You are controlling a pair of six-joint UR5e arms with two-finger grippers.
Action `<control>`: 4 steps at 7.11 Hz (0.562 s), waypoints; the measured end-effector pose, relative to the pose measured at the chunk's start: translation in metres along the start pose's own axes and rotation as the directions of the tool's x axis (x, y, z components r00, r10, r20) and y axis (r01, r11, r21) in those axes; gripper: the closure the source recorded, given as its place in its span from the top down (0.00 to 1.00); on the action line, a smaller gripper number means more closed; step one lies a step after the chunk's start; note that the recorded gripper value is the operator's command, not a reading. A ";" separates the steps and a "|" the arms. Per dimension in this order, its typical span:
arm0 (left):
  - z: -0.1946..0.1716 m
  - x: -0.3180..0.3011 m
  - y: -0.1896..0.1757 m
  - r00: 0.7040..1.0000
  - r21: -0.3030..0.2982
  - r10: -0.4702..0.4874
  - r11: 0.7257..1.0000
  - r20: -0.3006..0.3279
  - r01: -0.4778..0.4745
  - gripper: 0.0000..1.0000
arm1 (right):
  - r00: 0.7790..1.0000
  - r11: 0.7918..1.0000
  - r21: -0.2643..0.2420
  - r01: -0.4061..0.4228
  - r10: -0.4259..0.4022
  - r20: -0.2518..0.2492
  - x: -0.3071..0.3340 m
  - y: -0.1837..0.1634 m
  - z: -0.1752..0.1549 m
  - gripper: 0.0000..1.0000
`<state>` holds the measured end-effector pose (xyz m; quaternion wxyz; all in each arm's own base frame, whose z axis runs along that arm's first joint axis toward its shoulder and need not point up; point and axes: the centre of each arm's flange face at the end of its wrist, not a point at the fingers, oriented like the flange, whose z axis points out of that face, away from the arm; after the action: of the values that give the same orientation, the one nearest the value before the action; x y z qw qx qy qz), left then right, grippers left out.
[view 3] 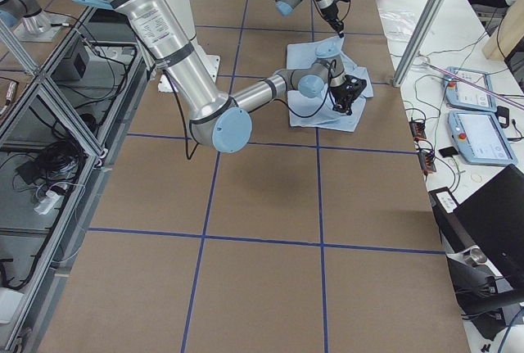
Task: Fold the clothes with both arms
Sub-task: 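Release the hem and move the right gripper to the folded edge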
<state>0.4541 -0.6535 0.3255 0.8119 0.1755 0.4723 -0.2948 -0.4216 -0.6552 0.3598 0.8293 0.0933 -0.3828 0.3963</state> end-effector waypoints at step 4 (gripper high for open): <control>0.033 -0.019 -0.004 0.995 -0.003 0.090 0.996 0.045 -0.090 0.87 | 1.000 1.000 0.006 -0.005 0.005 -0.024 -0.001 -0.005 0.029 1.00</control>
<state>0.4663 -0.6694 0.3581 0.8347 0.1896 0.4459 -0.2617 -0.4345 -0.6729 0.3802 0.8326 0.0903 -0.3719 0.4005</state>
